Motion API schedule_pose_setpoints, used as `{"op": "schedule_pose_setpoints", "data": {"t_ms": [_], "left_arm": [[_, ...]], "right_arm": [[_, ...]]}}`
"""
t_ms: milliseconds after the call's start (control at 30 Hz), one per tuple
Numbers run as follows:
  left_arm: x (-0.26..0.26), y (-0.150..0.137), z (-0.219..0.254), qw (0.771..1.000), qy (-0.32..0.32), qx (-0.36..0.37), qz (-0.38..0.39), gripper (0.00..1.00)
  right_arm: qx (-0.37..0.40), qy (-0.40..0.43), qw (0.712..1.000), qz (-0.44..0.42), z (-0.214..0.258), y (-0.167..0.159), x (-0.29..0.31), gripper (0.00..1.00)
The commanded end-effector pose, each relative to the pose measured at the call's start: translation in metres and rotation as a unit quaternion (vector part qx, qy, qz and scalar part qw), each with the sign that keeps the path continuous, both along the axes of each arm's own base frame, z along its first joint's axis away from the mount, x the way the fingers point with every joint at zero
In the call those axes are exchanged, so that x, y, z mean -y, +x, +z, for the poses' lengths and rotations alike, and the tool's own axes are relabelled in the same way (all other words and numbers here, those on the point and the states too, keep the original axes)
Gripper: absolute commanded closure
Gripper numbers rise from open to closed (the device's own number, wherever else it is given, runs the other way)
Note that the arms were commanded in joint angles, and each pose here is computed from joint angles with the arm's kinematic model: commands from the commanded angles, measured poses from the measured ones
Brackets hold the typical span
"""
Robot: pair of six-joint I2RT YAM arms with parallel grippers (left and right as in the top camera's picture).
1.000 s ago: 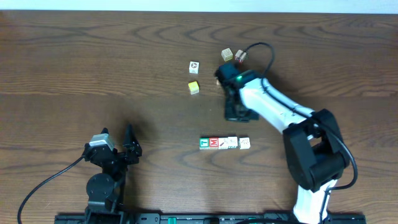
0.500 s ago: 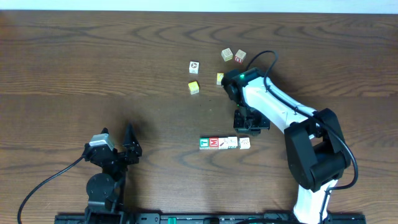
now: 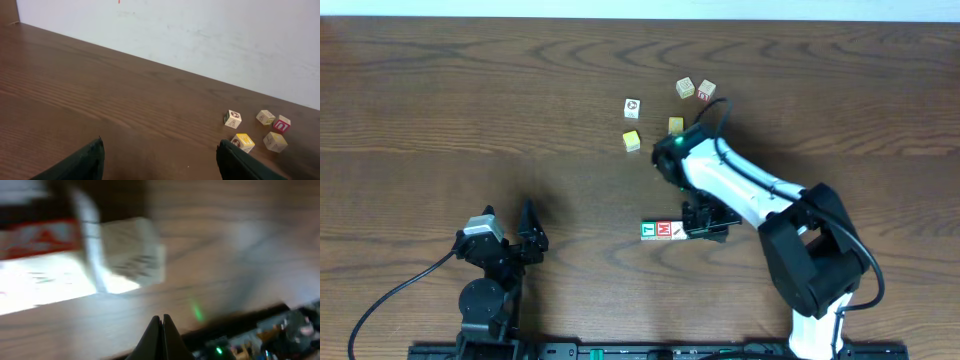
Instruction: Lift 5 blocks
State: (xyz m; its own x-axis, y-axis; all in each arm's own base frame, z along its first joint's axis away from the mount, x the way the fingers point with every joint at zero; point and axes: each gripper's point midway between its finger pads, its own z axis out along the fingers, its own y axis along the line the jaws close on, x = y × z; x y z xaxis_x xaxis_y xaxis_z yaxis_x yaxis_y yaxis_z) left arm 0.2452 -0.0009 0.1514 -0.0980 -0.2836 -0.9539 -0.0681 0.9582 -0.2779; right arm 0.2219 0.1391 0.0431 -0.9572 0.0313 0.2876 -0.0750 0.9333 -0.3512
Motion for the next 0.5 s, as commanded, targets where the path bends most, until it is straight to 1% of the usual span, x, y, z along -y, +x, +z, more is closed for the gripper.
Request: {"op": "schedule_pose_setpoints", "data": {"t_ms": [0, 67, 133, 200, 267, 367, 467], "left_arm": [[-0.003, -0.001, -0.018, 1.0, 0.005, -0.029, 0.008, 0.28], [-0.003, -0.001, -0.018, 1.0, 0.005, -0.029, 0.008, 0.28], [-0.003, -0.001, -0.018, 1.0, 0.005, -0.029, 0.008, 0.28], [-0.003, -0.001, -0.018, 1.0, 0.005, -0.029, 0.008, 0.28], [-0.003, -0.001, -0.018, 1.0, 0.005, -0.029, 0.008, 0.28], [-0.003, -0.001, -0.018, 1.0, 0.005, -0.029, 0.008, 0.28], [-0.003, -0.001, -0.018, 1.0, 0.005, -0.029, 0.007, 0.28]], "right_arm": [[0.053, 0.051, 0.997, 0.021, 0.005, 0.009, -0.035, 0.99], [0.119, 0.081, 0.989, 0.035, 0.017, 0.028, -0.048, 0.99], [0.19, 0.105, 0.975, 0.039, 0.039, 0.051, -0.053, 0.99], [0.259, 0.136, 0.955, 0.052, 0.072, 0.073, -0.052, 0.99], [0.31, 0.162, 0.934, 0.067, 0.109, 0.083, -0.044, 0.99], [0.369, 0.159, 0.914, 0.06, 0.159, 0.079, -0.012, 0.99], [0.409, 0.156, 0.898, 0.046, 0.19, 0.054, 0.022, 0.99]]}}
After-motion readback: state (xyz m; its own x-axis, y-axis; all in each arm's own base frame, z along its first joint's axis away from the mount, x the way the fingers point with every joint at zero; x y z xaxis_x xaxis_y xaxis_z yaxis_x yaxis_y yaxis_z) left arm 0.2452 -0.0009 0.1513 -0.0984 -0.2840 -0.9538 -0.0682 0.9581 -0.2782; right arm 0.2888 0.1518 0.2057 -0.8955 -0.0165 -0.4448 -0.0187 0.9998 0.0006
